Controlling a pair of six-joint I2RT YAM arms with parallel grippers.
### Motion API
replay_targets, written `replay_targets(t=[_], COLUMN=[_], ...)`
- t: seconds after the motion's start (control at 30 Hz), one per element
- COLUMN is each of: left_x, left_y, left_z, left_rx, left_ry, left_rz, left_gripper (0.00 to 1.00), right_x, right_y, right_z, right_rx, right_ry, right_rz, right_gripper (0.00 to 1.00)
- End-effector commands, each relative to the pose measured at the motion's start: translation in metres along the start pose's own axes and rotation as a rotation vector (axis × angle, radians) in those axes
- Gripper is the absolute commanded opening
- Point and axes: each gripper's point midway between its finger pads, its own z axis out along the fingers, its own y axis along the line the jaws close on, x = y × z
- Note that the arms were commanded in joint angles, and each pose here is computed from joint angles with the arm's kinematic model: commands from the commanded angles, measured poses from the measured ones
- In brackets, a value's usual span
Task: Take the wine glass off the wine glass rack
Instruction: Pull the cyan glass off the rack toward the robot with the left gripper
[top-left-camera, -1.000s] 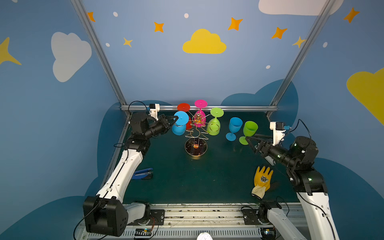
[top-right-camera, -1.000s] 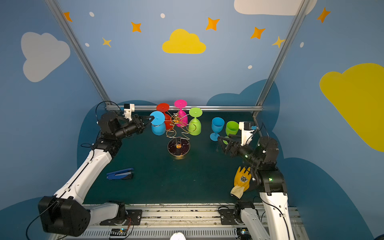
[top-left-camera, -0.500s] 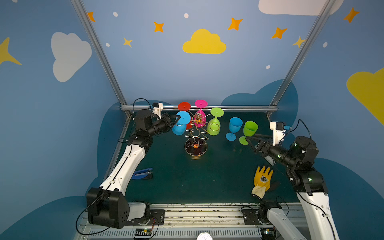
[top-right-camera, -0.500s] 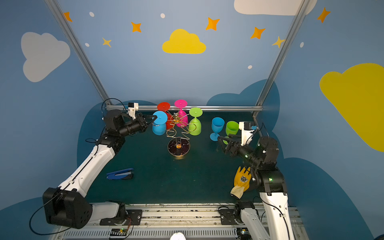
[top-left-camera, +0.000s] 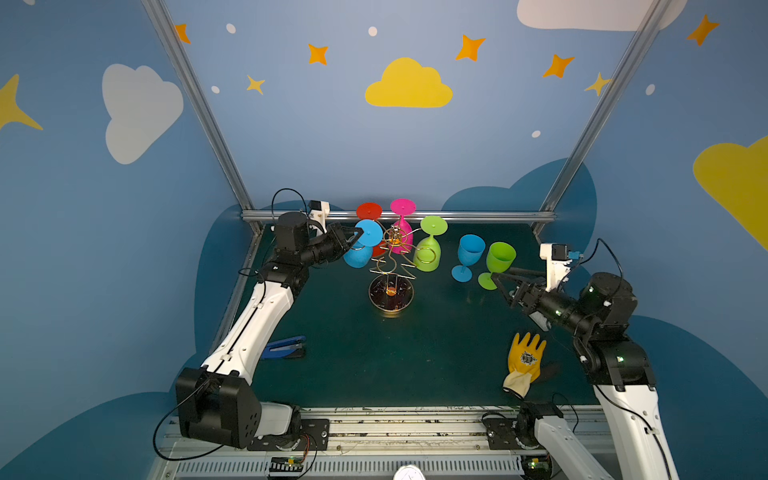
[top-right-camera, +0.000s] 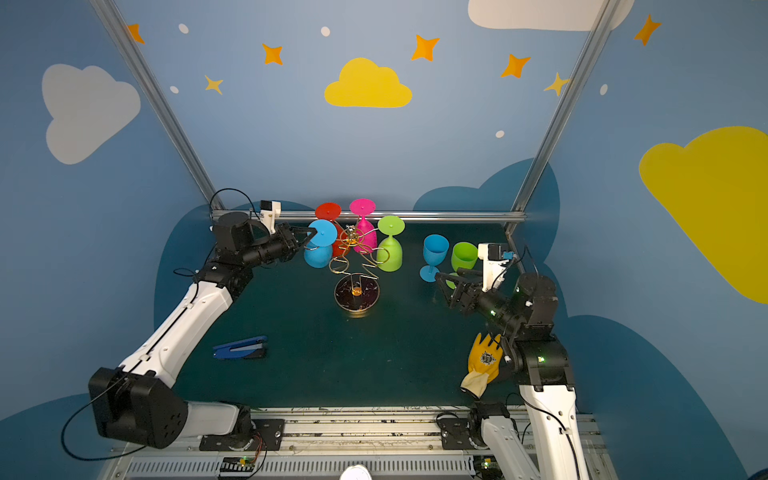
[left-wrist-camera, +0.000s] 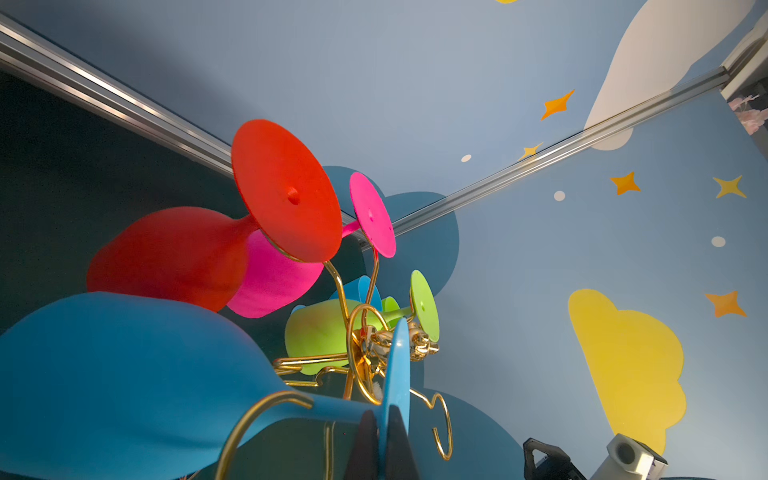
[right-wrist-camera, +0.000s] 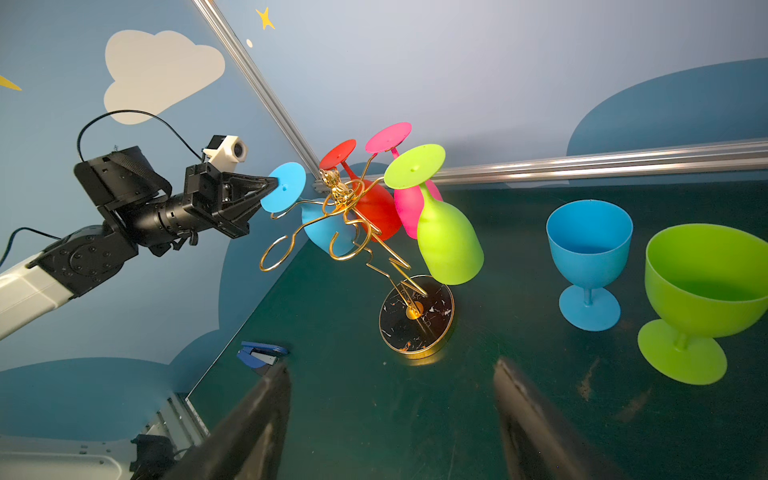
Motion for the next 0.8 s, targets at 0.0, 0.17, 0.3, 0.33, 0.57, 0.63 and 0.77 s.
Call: replay_targets(t=[0.0, 0.17, 0.3, 0.33, 0.57, 0.63, 0.77], left_x=[-0.008, -0.016, -0.022, -0.024, -0.03, -0.032, -0.033], left_y=[-0.006, -0.007, -0.009, -0.01, -0.009, -0.008, -0.007], left_z=[-0.002, -0.004, -0.004, -0.004, -0.005, -0.006, -0.007], left_rx=[-0.007, -0.016, -0.018, -0.02, -0.026, -0.03, -0.037], left_ry=[-0.034, -0.074, -0.1, -0.106, -0.143, -0.153, -0.166], left_rz=[0.033, 0.031, 0.026, 0.026, 0.013, 0.011, 0.009], left_gripper=[0.03, 0.03, 0.03, 0.03, 0.03, 0.03, 0.03], right_x=[-0.015, -0.015, -0.015, -0.015, -0.014, -0.014, -0.014], right_y=[0.013, 0.014, 0.014, 0.014, 0.014, 0.014, 0.014], right_z=[-0.008, -0.008, -0.009, -0.01, -0.01, -0.01, -0.011], right_rx=[-0.022, -0.024, -0.021, -0.022, -0.017, -0.017, -0.018], right_ry=[-0.043, -0.042, -0.044, -0.045, -0.044, -0.043, -0.045], right_rz=[-0.042, -0.04, -0.041, -0.041, -0.043, -0.042, -0.043], right_gripper=[0.76, 0.76, 0.76, 0.76, 0.76, 0.76, 0.76])
